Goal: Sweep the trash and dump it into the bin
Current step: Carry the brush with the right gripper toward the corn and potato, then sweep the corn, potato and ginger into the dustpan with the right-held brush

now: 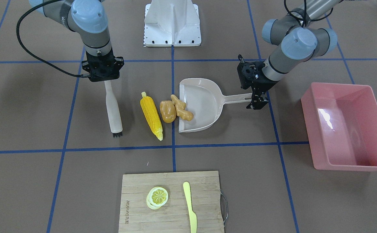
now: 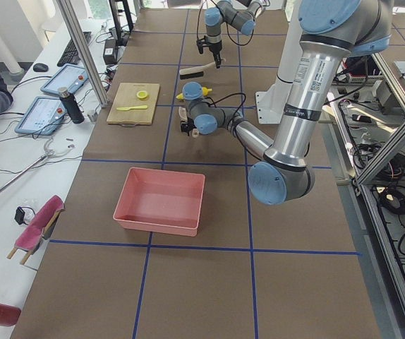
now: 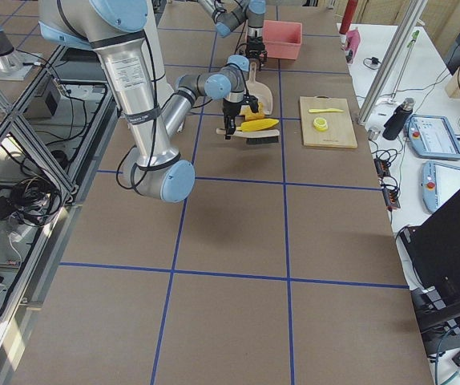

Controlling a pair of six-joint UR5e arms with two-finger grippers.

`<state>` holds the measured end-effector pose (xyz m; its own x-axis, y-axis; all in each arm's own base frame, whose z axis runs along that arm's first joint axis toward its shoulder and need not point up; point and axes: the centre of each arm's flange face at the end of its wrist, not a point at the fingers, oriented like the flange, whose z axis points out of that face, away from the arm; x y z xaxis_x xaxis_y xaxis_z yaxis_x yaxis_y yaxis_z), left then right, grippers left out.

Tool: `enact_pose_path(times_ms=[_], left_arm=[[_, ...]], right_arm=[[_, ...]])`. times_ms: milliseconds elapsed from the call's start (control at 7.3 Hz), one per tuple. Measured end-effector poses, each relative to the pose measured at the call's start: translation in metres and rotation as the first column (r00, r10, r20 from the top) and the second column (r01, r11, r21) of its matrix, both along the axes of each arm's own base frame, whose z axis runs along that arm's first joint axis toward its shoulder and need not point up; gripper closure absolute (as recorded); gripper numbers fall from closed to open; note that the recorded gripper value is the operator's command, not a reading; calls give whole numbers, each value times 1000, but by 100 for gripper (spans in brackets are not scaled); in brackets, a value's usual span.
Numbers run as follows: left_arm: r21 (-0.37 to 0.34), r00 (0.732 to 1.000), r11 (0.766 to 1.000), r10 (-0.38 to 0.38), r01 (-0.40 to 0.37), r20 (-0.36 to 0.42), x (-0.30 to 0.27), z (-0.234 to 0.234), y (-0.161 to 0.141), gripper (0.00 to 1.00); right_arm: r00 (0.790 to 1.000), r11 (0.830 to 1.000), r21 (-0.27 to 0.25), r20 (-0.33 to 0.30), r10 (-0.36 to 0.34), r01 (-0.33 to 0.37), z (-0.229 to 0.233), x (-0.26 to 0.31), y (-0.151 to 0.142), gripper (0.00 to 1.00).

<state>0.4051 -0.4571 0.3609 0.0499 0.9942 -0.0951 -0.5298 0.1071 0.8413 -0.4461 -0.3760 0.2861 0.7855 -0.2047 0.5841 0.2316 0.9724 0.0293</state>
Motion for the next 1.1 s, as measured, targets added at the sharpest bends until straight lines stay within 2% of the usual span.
enact_pose_path(times_ms=[274, 685, 1096], left_arm=[[0, 1000, 1000, -5, 5, -4, -4, 0, -3, 12], [2, 1000, 1000, -6, 6, -9, -5, -1, -3, 12], [-8, 1000, 1000, -1, 0, -14, -7, -1, -5, 27]], right_arm=[[1000, 999, -33, -9, 24, -25, -11, -29, 5, 100], [1000, 999, -30, 18, 18, -18, -20, -67, 18, 100], [994, 999, -30, 103, 34, -31, -35, -102, 25, 100]])
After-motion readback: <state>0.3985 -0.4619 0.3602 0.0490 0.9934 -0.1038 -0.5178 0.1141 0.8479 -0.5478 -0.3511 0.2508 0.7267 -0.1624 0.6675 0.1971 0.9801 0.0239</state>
